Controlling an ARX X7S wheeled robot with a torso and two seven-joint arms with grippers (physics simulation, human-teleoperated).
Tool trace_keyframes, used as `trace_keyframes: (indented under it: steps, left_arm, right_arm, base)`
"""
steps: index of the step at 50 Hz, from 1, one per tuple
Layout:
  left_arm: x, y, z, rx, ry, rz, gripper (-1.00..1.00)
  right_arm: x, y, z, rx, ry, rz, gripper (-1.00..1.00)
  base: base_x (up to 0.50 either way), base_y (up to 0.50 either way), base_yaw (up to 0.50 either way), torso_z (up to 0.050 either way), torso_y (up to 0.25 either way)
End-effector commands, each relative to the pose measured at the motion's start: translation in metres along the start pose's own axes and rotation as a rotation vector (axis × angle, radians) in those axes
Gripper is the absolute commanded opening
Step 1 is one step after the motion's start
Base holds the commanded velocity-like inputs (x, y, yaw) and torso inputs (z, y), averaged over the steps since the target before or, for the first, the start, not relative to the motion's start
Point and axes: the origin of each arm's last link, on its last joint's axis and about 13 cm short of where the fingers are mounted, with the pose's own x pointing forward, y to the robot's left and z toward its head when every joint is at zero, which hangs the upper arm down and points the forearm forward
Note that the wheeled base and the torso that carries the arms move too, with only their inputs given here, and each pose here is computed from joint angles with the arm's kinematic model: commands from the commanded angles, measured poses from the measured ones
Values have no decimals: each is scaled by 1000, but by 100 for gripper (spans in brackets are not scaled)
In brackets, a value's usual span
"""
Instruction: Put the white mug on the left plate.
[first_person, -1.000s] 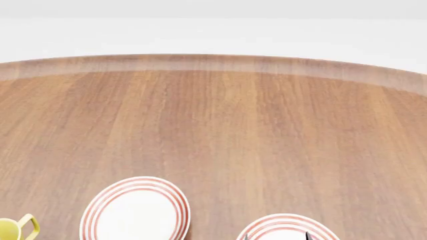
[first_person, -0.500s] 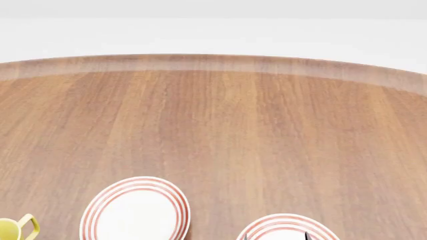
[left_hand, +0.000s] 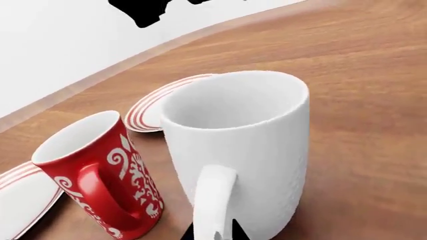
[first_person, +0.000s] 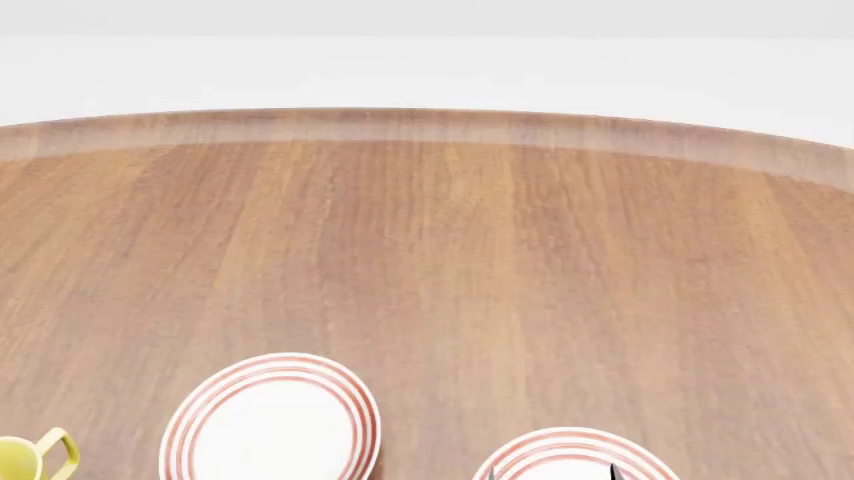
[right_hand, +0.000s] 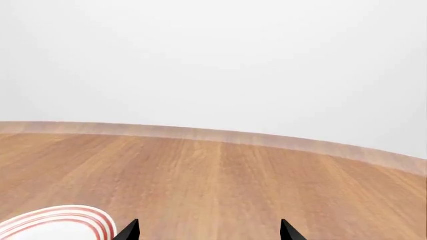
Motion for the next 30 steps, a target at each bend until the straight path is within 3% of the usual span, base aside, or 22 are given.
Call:
trace_keyframes:
  steps: [1, 30]
  left_arm:
    - [-7, -8, 11, 8, -53, 26, -100]
    - [-36, -28, 40, 72, -123, 83, -100]
  right_arm:
    - [-1, 0, 1, -1, -1, 0, 100]
    - [0, 0, -1, -2, 3, 0, 100]
  base:
    - [0, 0, 0, 0, 0]
    - [0, 0, 0, 0, 0]
